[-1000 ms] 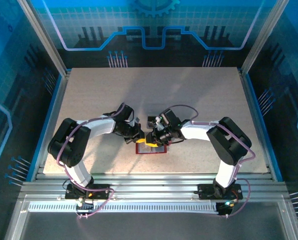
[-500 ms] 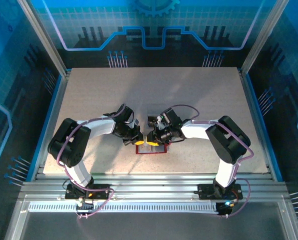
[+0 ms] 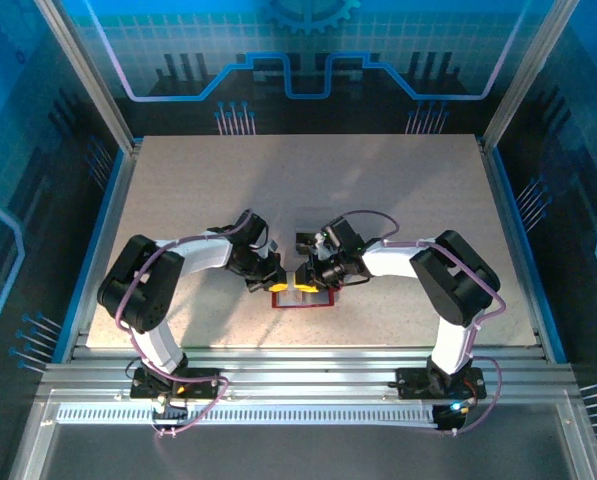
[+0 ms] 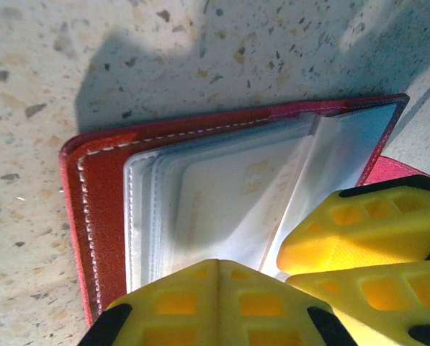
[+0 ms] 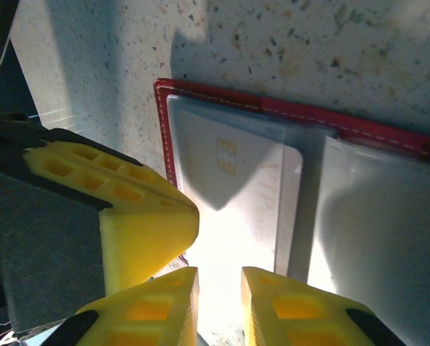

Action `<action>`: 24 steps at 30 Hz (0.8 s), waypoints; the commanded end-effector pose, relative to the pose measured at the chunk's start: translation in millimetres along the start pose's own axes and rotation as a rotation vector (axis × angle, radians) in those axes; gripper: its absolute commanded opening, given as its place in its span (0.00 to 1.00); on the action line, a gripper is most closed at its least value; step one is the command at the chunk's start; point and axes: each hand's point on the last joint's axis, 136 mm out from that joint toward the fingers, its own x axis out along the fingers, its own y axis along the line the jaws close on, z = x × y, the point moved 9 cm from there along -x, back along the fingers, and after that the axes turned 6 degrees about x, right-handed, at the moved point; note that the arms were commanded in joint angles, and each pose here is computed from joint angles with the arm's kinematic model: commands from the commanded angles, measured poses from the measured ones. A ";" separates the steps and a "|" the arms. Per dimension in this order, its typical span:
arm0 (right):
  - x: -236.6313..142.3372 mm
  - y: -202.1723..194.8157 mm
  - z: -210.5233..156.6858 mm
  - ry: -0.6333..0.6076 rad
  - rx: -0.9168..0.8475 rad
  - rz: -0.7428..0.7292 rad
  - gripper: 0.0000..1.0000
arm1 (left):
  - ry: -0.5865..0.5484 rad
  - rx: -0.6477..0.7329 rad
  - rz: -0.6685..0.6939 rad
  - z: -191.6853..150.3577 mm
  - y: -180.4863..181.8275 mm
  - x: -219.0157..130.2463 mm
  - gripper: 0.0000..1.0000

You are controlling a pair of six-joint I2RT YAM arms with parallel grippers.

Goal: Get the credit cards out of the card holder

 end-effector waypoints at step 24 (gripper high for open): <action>-4.7 -9.9 -0.5 -0.016 0.024 -0.044 0.23 | 0.055 -0.005 0.056 -9.4 13.3 8.3 0.00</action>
